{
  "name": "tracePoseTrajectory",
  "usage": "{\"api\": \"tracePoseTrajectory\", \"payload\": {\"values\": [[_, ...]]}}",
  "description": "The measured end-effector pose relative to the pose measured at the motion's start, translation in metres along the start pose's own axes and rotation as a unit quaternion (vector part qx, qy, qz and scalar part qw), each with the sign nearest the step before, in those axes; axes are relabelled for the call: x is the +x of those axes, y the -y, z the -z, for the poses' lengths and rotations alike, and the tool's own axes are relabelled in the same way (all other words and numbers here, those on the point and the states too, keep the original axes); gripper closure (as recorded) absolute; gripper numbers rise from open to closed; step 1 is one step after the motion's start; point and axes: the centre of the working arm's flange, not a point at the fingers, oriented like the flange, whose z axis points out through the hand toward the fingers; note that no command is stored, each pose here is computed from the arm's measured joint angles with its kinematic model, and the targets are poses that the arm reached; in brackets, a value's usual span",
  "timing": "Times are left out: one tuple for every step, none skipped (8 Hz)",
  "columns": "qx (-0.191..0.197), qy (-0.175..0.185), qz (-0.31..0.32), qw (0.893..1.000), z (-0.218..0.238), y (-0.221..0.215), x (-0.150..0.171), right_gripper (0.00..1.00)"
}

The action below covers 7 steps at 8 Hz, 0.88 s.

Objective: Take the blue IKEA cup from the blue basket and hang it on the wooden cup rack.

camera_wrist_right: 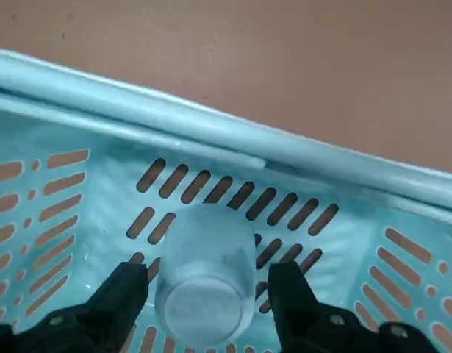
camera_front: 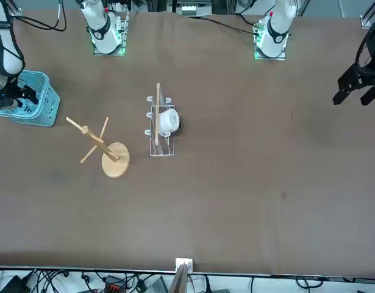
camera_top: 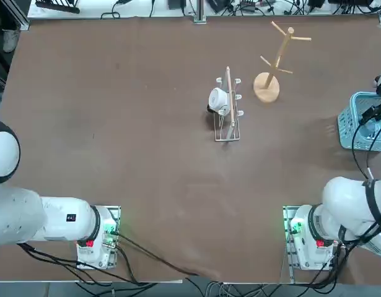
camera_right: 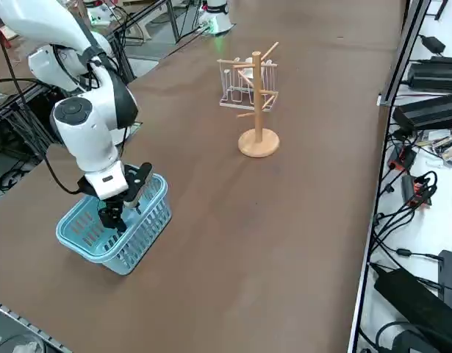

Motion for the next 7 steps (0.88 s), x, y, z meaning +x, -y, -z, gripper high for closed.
{"api": "tracePoseTrajectory", "payload": {"values": [[0.002,0.002,0.001,1.0,-0.0023,0.0001,-0.0004,0.0],[0.002,0.002,0.002,1.0,-0.0033,0.0002,-0.0006,0.0],[0.003,0.002,0.003,1.0,-0.0038,0.0001,-0.0007,0.0],[0.003,0.003,0.003,1.0,-0.0043,-0.0002,-0.0012,0.0],[0.004,0.004,0.004,1.0,-0.0056,-0.0001,-0.0014,0.0],[0.005,0.005,0.004,1.0,-0.007,-0.0001,-0.0018,0.0],[0.006,0.005,0.004,1.0,-0.0078,-0.0009,-0.0029,0.0]]}}
